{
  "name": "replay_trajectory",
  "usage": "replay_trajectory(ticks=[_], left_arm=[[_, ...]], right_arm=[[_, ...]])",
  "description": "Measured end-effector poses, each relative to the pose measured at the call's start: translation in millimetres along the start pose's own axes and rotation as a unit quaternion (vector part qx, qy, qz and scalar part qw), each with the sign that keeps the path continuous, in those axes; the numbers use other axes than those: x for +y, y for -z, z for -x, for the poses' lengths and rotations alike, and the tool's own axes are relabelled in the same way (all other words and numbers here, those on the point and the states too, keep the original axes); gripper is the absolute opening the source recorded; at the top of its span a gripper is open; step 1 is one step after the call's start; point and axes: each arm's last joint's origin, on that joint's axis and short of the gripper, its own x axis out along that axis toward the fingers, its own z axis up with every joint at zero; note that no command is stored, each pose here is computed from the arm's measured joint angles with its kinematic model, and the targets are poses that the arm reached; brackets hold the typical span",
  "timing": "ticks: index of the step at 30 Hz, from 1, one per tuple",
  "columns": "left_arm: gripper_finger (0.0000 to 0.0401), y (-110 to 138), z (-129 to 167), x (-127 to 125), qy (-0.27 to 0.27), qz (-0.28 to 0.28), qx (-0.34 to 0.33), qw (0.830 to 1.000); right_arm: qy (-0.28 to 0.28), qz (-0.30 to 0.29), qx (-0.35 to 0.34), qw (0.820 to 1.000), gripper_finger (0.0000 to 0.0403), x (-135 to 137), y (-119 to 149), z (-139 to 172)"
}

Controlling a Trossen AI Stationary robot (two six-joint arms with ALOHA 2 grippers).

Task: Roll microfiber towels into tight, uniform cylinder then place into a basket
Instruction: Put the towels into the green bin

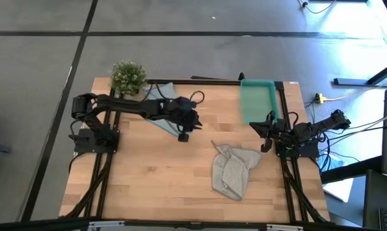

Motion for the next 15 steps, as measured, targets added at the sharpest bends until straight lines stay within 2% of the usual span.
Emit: replay_trajectory(ticks=[6, 15], left_arm=[[0.0071, 8.7, -34.6, -4.8, 0.005, -0.008, -0.015, 1.0], [0.0057, 34.5, -86.3, -5.6, 0.048, -0.009, -0.04, 0.998]], right_arm=[[-0.001, -0.002, 0.0, 1.0, 0.0014, 0.1, -0.1, 0.0], [0.0, -0.001, 0.0, 1.0, 0.0014, 0.0, 0.0, 0.0]])
